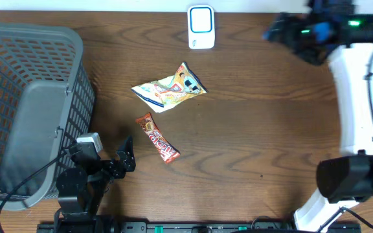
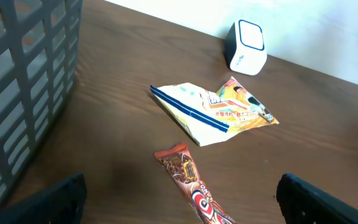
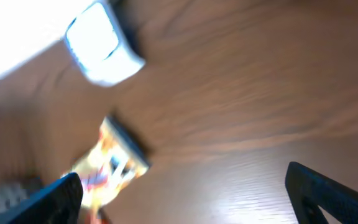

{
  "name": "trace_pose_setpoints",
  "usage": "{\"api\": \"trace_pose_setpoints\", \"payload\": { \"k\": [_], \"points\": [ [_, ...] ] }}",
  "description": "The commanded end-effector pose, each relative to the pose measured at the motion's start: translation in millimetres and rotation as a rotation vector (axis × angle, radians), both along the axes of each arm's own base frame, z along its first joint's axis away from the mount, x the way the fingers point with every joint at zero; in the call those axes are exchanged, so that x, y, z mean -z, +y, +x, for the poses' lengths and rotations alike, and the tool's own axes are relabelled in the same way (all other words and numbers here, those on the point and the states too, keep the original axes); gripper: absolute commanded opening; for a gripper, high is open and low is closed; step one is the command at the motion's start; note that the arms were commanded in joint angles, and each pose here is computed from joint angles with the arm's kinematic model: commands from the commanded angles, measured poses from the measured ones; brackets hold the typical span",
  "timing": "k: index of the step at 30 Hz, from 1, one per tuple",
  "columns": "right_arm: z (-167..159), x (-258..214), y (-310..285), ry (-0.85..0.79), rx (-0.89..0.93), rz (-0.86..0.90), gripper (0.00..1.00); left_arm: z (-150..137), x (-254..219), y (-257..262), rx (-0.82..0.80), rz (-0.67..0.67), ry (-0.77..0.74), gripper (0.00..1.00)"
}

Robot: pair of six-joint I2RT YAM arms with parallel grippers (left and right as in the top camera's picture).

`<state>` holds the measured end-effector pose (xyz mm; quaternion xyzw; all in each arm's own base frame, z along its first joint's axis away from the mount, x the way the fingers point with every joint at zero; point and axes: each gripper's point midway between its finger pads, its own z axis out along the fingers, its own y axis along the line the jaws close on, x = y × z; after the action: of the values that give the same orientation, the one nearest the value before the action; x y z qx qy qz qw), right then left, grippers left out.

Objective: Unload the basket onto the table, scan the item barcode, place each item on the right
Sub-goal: 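Reach the right gripper to the white-orange snack bag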

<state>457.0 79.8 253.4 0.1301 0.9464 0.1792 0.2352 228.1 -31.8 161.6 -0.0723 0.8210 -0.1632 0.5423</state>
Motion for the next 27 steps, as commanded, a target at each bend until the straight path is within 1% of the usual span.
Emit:
{"api": "trace_pose_setpoints", "payload": {
  "k": [1, 4, 6, 9, 12, 14, 17, 20, 22, 24, 27],
  "points": [
    [-15.5, 15.4, 62.7, -0.016, -0.324, -0.053, 0.99, 0.1, 1.0, 0.8, 0.0, 0.015, -0.002, 0.98],
    [-26.4, 31.0, 114.1, -0.048, -0.545, -0.117, 0.99, 0.1, 1.0, 0.8, 0.0, 0.014, -0.002, 0.97],
    [-29.1, 42.8, 135.6, -0.062, -0.633, -0.167, 0.99, 0.1, 1.0, 0.8, 0.0, 0.014, -0.002, 0.98],
    [-26.4, 67.2, 159.9, -0.056, -0.676, -0.23, 0.99, 0.1, 1.0, 0.8, 0.0, 0.014, -0.002, 0.98],
    [-27.9, 94.3, 182.8, -0.002, -0.66, -0.205, 0.99, 0.1, 1.0, 0.8, 0.0, 0.014, -0.002, 0.98],
    [-29.4, 112.0, 193.4, 0.072, -0.558, -0.155, 0.99, 0.1, 1.0, 0.8, 0.0, 0.014, -0.002, 0.98],
    [-36.4, 134.9, 197.9, 0.252, -0.266, -0.038, 0.99, 0.1, 1.0, 0.8, 0.0, 0.014, -0.002, 0.98],
    [-41.1, 143.7, 203.9, 0.387, -0.026, 0.089, 0.99, 0.1, 1.0, 0.8, 0.0, 0.014, -0.002, 0.98],
    [-44.1, 146.1, 208.8, 0.457, 0.093, 0.156, 0.99, 0.1, 1.0, 0.8, 0.0, 0.014, -0.002, 0.98],
    [-45.5, 146.8, 214.8, 0.482, 0.158, 0.187, 0.99, 0.1, 1.0, 0.8, 0.0, 0.014, -0.002, 0.98],
    [-48.0, 147.4, 228.8, 0.483, 0.175, 0.209, 0.99, 0.1, 1.0, 0.8, 0.0, 0.014, -0.002, 0.98]
  ]
}}
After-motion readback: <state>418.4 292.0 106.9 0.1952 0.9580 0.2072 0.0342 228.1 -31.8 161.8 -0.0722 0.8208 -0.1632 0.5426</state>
